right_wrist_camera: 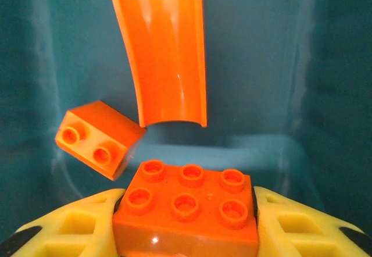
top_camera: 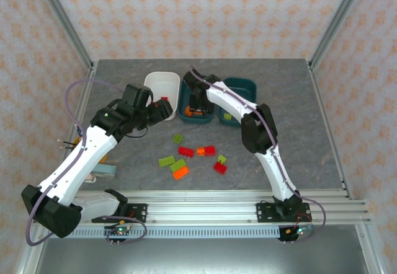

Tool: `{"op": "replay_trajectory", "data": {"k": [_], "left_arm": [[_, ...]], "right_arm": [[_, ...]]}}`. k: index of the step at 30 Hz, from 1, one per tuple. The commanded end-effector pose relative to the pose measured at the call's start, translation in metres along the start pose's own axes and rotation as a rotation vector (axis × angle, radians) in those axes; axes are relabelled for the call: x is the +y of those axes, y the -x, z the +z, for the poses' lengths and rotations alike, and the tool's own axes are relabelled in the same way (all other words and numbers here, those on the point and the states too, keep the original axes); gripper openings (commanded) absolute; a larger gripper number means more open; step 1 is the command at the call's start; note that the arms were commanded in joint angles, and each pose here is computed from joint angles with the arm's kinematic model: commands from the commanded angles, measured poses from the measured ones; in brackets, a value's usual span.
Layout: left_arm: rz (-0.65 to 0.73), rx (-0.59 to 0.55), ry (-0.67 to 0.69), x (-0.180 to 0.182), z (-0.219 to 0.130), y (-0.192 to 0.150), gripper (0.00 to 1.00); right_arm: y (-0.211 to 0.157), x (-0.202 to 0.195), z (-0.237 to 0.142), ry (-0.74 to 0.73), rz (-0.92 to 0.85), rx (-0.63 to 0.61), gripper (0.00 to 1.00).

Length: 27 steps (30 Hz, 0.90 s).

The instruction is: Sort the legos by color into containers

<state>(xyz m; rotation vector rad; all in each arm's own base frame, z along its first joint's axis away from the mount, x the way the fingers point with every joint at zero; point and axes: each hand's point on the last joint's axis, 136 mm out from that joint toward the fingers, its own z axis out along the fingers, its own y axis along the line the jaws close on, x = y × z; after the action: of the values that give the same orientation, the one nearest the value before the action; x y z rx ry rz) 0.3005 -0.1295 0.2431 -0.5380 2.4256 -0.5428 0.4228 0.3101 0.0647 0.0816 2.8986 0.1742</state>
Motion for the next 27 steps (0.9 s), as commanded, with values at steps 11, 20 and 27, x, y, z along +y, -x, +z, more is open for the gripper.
{"op": "replay_trajectory", "data": {"k": [11,20,27], "left_arm": [[0.015,-0.024,-0.021,-0.004,-0.005,0.006,0.82],[0.019,-0.018,0.009,0.003,-0.01,0.004,0.82],[-0.01,0.024,0.082,0.025,-0.019,-0.012,0.82]], "right_arm": [[-0.006,-0.006,0.019,-0.045,-0.002,0.08,0.48],[0.033,0.023,-0.058,0.103,-0.006,-0.086,0.6],[0.052,0.028,-0.147,0.185,-0.026,-0.244,0.6]]}}
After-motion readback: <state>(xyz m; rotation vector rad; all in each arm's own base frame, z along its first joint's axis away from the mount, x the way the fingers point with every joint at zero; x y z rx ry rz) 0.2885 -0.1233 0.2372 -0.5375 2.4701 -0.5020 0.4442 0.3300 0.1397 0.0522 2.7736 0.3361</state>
